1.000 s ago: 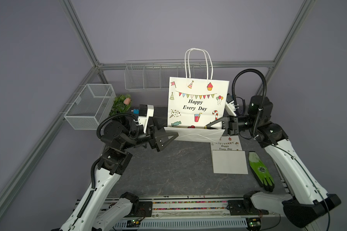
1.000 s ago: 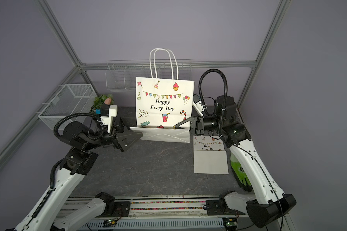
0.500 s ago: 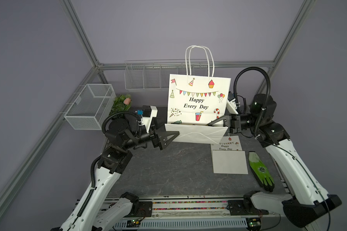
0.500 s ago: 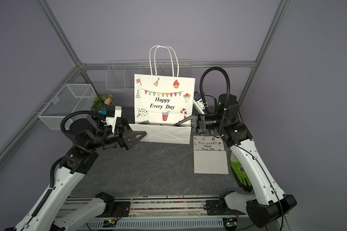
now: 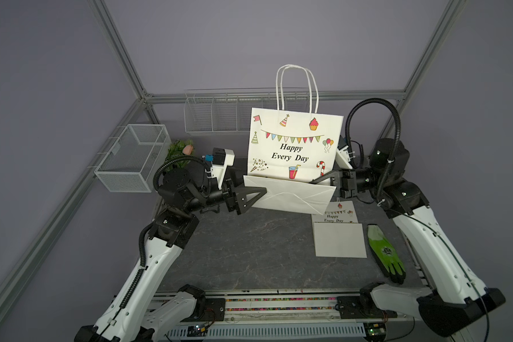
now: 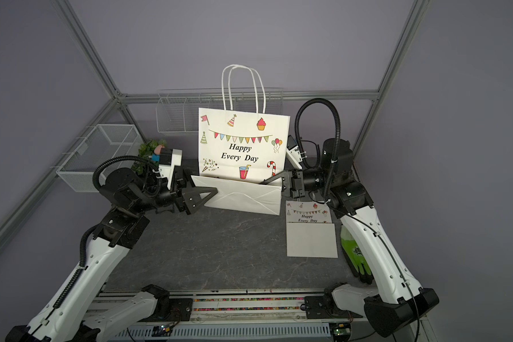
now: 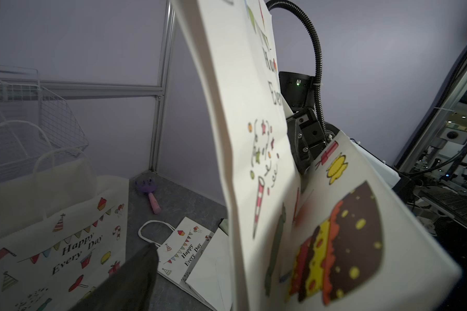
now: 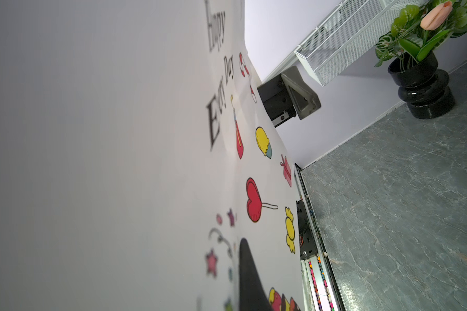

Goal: Put away the paper bag
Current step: Press the paper bag.

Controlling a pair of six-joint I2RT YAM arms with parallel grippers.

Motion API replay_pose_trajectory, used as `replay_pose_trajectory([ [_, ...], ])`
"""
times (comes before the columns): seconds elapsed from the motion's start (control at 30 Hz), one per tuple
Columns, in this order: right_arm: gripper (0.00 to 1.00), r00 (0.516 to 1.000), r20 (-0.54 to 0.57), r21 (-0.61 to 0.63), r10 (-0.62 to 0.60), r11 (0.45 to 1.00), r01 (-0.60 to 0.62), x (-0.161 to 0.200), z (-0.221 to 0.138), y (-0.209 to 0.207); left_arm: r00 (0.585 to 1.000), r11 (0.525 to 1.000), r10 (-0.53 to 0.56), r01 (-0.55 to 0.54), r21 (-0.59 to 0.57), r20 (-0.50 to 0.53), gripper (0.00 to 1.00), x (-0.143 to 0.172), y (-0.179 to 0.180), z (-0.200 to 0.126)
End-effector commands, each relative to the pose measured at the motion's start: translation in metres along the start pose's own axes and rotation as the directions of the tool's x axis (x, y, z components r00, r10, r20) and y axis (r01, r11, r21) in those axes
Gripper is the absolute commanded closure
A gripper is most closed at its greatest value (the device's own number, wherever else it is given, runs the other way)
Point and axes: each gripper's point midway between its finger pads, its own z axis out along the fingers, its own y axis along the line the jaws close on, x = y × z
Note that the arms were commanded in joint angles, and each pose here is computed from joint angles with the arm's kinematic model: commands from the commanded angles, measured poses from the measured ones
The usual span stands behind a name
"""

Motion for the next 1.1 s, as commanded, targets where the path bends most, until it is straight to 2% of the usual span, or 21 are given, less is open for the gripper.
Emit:
replay_pose_trajectory([
  [0.0,0.93,0.999,-0.020,-0.027,-0.045,0.999,0.045,0.002,0.001,0.010,1.000,0.995,-0.003,0.004,0.103,-0.007,0.14,-0.008,-0.021,-0.001],
  [0.2,0.93,0.998,-0.019,0.000,-0.054,0.999,0.054,0.005,0.001,0.006,1.000,0.988,-0.015,0.016,0.151,-0.010,0.35,-0.010,-0.033,-0.004],
  [0.33,0.93,0.999,-0.017,0.014,-0.050,0.999,0.050,0.006,0.001,0.000,0.999,0.986,-0.029,0.031,0.162,-0.014,0.57,-0.010,-0.036,-0.006],
  [0.43,0.93,0.998,-0.018,0.019,-0.053,0.998,0.054,0.005,0.001,-0.001,0.999,0.985,-0.035,0.037,0.168,-0.015,0.65,-0.009,-0.038,-0.006],
  [0.53,0.93,0.998,-0.018,0.017,-0.064,0.998,0.064,0.005,0.001,0.001,0.999,0.983,-0.053,0.054,0.178,-0.011,0.70,-0.009,-0.037,-0.005],
  [0.73,0.93,0.997,-0.020,0.020,-0.068,0.997,0.068,0.007,0.001,0.001,0.996,0.974,-0.089,0.093,0.205,-0.028,0.70,-0.003,-0.032,0.006],
  [0.87,0.93,0.997,-0.018,0.031,-0.072,0.997,0.072,0.007,0.001,0.000,0.995,0.971,-0.091,0.096,0.217,-0.036,0.75,-0.002,-0.033,0.008],
  [1.07,0.93,0.996,-0.013,0.044,-0.088,0.995,0.089,0.007,0.000,0.000,0.994,0.977,-0.100,0.106,0.187,-0.042,0.92,0.003,-0.027,0.010],
])
